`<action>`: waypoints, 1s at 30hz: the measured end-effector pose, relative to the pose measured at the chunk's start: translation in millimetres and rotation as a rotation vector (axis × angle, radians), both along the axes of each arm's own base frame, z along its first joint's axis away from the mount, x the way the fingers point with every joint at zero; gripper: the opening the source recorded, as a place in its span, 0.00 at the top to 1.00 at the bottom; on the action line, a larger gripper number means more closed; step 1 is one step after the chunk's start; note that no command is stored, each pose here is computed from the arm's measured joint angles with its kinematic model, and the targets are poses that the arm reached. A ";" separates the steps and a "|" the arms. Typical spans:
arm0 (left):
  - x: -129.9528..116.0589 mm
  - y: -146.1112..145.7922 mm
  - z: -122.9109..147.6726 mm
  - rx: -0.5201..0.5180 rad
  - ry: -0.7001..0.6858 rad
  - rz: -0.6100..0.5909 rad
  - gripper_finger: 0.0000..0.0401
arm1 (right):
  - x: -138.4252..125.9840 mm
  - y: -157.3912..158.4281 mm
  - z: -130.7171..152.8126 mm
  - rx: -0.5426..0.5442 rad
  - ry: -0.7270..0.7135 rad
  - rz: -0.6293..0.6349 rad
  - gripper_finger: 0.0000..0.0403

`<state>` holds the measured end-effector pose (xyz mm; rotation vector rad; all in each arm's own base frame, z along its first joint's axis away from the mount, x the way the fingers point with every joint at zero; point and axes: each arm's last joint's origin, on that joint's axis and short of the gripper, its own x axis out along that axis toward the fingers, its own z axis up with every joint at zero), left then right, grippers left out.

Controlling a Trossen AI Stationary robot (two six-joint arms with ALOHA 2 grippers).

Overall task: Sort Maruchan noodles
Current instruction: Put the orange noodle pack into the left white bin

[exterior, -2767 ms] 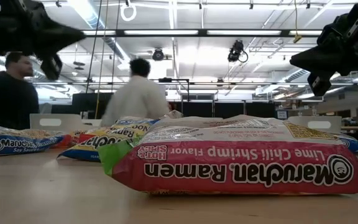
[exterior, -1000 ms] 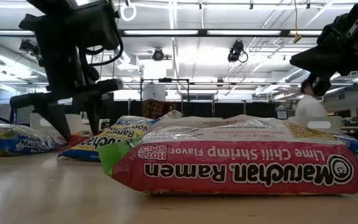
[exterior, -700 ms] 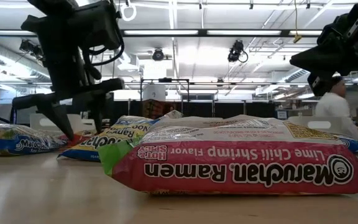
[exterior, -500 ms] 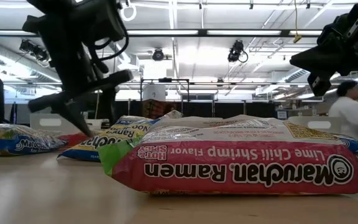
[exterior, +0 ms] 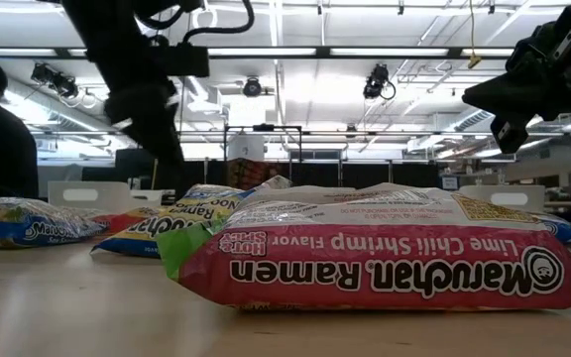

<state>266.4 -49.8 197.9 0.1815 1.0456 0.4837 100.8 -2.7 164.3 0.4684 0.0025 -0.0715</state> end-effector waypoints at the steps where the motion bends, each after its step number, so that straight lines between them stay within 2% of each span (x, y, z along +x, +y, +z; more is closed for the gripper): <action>1: -0.5 0.3 -1.9 0.032 0.044 -0.071 0.39 | 0.0 0.0 0.0 0.000 0.000 0.000 0.91; 5: 0.6 1.0 -19.6 0.065 0.223 -0.289 0.39 | 0.0 0.0 -0.1 0.000 0.000 0.000 0.91; 10: 8.1 -2.3 -43.7 0.080 0.340 -0.388 0.39 | 0.0 0.0 0.4 0.000 -0.004 0.000 0.91; 15: 11.8 -1.5 -66.5 0.133 0.444 -0.402 0.40 | 0.0 0.0 0.3 0.000 -0.004 0.000 0.91; 20: 14.2 2.0 -78.4 0.287 0.492 -0.352 0.45 | 0.0 0.0 0.3 0.000 -0.004 0.000 0.91; 25: 18.1 3.9 -75.4 0.440 0.422 -0.246 0.49 | 0.0 0.0 0.4 0.000 -0.005 0.000 0.91; 30: 18.2 1.7 -75.5 0.440 0.464 -0.318 0.49 | 0.0 0.0 0.4 0.000 -0.005 0.000 0.91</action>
